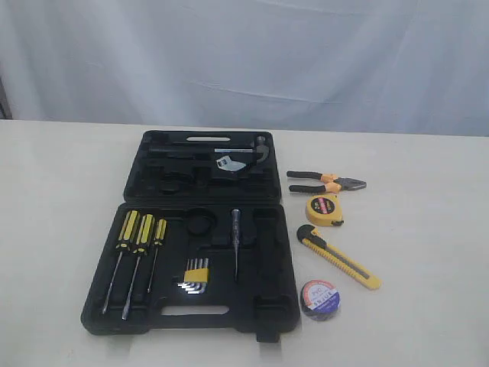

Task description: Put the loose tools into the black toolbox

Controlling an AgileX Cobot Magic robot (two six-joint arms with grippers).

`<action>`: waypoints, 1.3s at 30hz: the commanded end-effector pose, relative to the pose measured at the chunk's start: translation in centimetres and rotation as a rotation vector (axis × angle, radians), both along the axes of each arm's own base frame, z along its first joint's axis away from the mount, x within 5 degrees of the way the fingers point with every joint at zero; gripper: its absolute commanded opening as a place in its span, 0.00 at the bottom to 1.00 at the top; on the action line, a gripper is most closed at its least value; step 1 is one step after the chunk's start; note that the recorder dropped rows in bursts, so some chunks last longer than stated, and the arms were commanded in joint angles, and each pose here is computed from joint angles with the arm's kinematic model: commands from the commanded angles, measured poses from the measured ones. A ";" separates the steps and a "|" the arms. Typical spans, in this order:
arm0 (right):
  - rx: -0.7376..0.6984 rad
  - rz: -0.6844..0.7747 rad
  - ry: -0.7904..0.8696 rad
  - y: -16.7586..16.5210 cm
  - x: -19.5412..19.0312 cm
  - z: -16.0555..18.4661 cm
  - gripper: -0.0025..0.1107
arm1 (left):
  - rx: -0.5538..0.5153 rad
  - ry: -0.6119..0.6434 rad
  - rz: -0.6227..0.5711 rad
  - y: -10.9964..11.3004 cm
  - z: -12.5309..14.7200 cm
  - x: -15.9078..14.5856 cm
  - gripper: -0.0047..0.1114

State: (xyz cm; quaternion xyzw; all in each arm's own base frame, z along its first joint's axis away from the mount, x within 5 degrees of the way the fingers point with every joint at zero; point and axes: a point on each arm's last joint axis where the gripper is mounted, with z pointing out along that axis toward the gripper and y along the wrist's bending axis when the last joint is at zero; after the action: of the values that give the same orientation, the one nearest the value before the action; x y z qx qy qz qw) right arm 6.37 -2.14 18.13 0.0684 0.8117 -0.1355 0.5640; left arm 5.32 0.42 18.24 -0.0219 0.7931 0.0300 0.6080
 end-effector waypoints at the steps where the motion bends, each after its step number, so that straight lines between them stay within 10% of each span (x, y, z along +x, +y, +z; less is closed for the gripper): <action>1: -0.008 -0.005 -0.013 0.0 0.0 0.0 0.02 | -0.014 -0.008 -0.005 -0.1 0.0 0.0 0.04; 12: -0.086 0.013 -0.077 -0.1 0.2 0.8 0.02 | -0.014 -0.008 -0.005 -0.1 0.0 0.0 0.04; 27: -0.047 0.016 -0.736 0.2 -0.1 6.3 0.02 | -0.014 -0.008 -0.005 -0.1 0.0 0.0 0.04; 39: 0.208 0.007 0.017 -1.0 5.5 20.2 0.02 | -0.014 -0.008 -0.005 -0.1 0.0 0.0 0.04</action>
State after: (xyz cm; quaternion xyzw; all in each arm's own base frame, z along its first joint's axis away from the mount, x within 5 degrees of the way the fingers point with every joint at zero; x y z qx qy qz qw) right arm 9.86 -2.72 36.24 0.1225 0.7577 -0.0666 0.6375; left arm 5.32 0.42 18.24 -0.0219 0.7931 0.0300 0.6080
